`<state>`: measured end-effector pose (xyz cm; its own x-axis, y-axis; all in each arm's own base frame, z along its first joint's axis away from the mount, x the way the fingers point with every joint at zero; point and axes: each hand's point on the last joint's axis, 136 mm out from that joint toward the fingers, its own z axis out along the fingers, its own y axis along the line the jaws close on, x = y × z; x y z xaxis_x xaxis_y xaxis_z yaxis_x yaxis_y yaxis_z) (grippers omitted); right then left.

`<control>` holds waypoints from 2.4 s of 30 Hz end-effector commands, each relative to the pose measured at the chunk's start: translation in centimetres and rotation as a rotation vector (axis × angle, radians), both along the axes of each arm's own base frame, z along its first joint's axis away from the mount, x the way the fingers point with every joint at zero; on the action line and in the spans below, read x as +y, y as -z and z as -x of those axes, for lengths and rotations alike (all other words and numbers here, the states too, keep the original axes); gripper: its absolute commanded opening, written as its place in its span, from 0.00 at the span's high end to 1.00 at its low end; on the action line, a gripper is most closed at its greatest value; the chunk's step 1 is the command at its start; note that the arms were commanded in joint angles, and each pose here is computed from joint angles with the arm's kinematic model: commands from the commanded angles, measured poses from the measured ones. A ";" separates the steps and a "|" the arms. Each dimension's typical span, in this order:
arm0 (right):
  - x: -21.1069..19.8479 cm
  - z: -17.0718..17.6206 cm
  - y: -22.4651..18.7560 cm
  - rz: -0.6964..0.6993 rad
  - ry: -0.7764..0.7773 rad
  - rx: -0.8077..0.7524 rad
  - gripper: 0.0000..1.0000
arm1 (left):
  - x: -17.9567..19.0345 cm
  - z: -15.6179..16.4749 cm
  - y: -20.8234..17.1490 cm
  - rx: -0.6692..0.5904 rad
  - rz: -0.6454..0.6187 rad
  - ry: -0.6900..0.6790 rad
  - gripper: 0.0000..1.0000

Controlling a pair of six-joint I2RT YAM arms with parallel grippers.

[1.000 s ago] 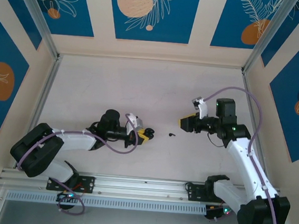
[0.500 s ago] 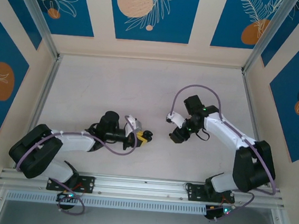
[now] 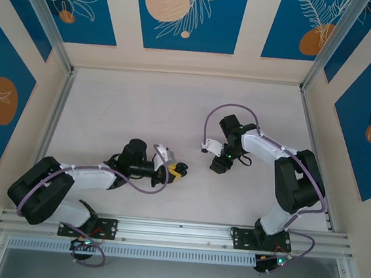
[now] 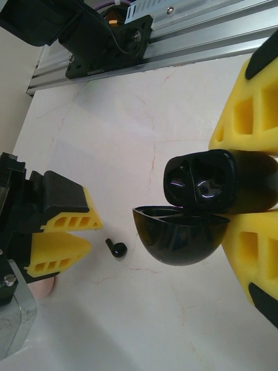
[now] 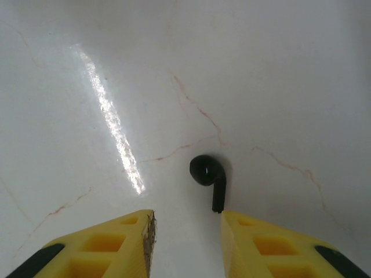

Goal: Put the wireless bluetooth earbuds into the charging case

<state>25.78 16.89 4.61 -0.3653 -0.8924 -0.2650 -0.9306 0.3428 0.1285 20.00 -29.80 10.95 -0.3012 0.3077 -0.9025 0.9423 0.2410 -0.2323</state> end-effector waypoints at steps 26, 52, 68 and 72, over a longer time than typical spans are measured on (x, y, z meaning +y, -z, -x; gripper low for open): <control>1.3 -0.7 2.7 0.051 -0.059 0.083 0.69 | 0.7 0.0 -0.1 -0.019 -0.027 -0.012 0.79; 3.9 -1.0 -0.6 -0.219 0.061 -0.029 0.84 | -0.1 -0.5 1.5 -0.005 -0.016 -0.017 0.79; 5.5 -1.0 -3.1 -0.469 0.131 -0.185 0.86 | -2.6 -3.1 3.0 -0.020 0.102 -0.051 0.80; 5.6 -1.0 -3.8 -0.514 0.139 -0.230 0.86 | -3.1 -3.7 3.1 -0.016 0.135 -0.061 0.79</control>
